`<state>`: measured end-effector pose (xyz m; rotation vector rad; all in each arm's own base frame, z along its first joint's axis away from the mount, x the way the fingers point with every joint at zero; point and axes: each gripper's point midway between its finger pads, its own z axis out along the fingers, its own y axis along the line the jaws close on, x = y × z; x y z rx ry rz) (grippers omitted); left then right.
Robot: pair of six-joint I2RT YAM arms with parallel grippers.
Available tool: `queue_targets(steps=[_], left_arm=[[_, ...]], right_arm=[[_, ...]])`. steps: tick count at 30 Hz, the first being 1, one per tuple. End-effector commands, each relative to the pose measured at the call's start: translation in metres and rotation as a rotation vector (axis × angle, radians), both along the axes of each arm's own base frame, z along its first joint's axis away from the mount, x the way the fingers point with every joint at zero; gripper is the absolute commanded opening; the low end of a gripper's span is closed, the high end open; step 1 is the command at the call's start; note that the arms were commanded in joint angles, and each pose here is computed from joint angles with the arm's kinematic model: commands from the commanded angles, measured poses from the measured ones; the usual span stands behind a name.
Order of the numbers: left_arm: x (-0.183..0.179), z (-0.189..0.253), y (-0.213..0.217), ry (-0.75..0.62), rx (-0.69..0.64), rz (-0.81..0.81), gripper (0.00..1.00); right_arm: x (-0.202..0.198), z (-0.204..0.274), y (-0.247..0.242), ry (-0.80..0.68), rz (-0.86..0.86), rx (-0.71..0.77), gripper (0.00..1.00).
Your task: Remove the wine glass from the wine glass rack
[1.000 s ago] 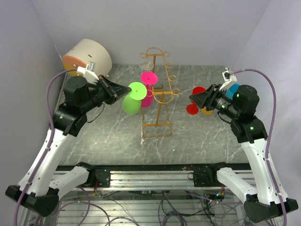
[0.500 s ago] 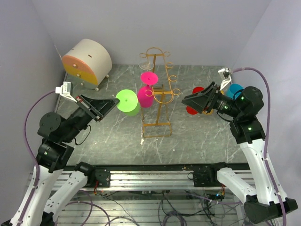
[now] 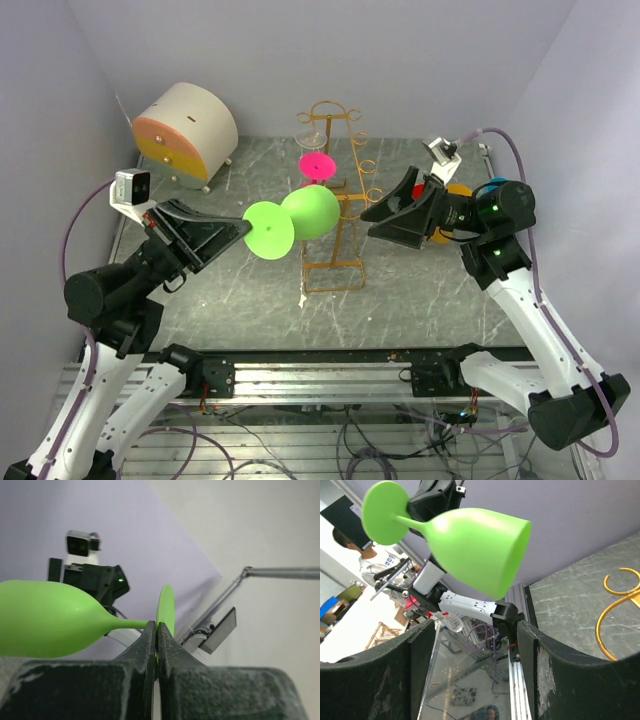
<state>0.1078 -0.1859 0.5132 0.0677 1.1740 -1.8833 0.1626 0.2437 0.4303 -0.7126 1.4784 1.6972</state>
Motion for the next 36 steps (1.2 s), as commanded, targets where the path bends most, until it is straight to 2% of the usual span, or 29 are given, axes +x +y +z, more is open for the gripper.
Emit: queue_targets(steps=[1, 17, 25, 28, 31, 36], left_arm=[[-0.050, 0.035, 0.011, -0.202, -0.090, -0.110, 0.07], [-0.065, 0.045, 0.018, -0.232, -0.119, -0.126, 0.07], [-0.064, 0.042, 0.018, -0.230, -0.112, -0.118, 0.07], [-0.061, 0.039, 0.017, -0.222, -0.104, -0.112, 0.07], [-0.056, 0.033, 0.015, -0.205, -0.096, -0.107, 0.07], [-0.051, 0.029, 0.013, -0.190, -0.094, -0.102, 0.07]], right_arm=[[-0.008, 0.020, 0.009, -0.083, 0.039, 0.044, 0.67], [-0.049, 0.064, 0.032, -0.204, 0.252, 0.255, 0.66], [-0.058, 0.068, 0.044, -0.212, 0.293, 0.286, 0.60], [-0.064, 0.072, 0.046, -0.218, 0.313, 0.304, 0.53], [-0.065, 0.074, 0.047, -0.223, 0.316, 0.309, 0.36], [-0.062, 0.072, 0.049, -0.228, 0.291, 0.287, 0.12]])
